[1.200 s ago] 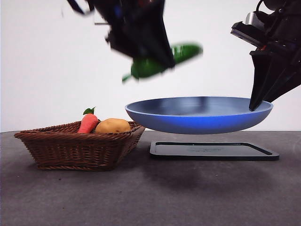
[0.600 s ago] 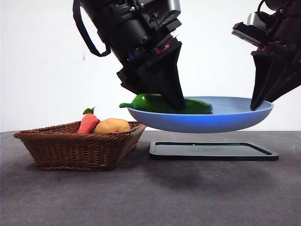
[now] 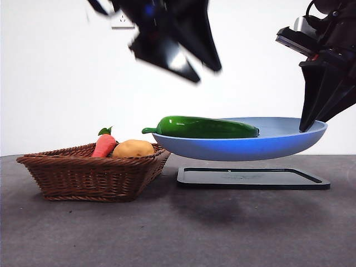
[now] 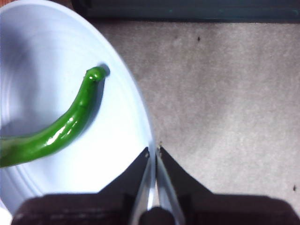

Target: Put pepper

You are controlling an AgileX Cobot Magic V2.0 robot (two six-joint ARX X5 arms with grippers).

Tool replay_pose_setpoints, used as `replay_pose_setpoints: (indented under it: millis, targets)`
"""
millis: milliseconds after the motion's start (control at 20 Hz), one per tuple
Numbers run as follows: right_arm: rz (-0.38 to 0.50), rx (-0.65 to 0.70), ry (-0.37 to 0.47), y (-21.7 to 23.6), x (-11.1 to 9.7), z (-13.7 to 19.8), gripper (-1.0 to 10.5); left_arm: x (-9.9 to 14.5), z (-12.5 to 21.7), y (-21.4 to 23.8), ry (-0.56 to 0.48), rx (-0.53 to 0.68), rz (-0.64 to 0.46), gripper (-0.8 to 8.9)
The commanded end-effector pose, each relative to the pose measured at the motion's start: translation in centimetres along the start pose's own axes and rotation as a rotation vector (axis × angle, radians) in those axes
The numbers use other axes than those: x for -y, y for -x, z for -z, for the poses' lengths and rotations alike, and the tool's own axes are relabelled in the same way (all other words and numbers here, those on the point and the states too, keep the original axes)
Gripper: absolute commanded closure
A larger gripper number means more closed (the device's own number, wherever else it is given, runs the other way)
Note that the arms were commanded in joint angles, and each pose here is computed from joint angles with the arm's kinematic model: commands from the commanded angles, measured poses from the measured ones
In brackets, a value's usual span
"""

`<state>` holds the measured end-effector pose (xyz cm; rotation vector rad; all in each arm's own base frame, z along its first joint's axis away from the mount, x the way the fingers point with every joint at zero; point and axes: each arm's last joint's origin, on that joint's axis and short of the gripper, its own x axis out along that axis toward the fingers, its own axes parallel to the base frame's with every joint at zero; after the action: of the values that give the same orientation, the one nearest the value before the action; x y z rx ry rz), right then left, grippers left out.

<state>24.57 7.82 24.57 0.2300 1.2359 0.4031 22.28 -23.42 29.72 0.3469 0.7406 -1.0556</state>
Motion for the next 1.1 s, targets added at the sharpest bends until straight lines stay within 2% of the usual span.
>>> replay_pose_setpoints:
  millis: [50, 250, 500, 850, 1100]
  targets:
    - [-0.006, 0.018, -0.019, 0.1, -0.2, -0.5, 9.4, 0.9, -0.8, 2.3, -0.007, 0.062, 0.001, 5.53]
    - [0.004, 0.047, -0.075, 0.0, 0.9, -1.1, 9.4, 2.2, -1.1, 7.7, -0.041, 0.191, -0.019, 5.53]
    - [0.039, 0.037, -0.168, -1.6, 3.7, -3.5, 9.4, 3.9, -0.4, 13.5, -0.079, 0.328, -0.039, 5.53]
    - [0.063, 0.054, -0.226, -4.5, 7.2, -10.1, 9.4, 5.0, 1.0, 17.0, -0.068, 0.374, -0.041, 5.53]
    - [0.062, 0.072, -0.234, -7.0, 8.8, -12.9, 9.4, 5.1, 1.2, 17.2, -0.053, 0.371, -0.038, 5.53]
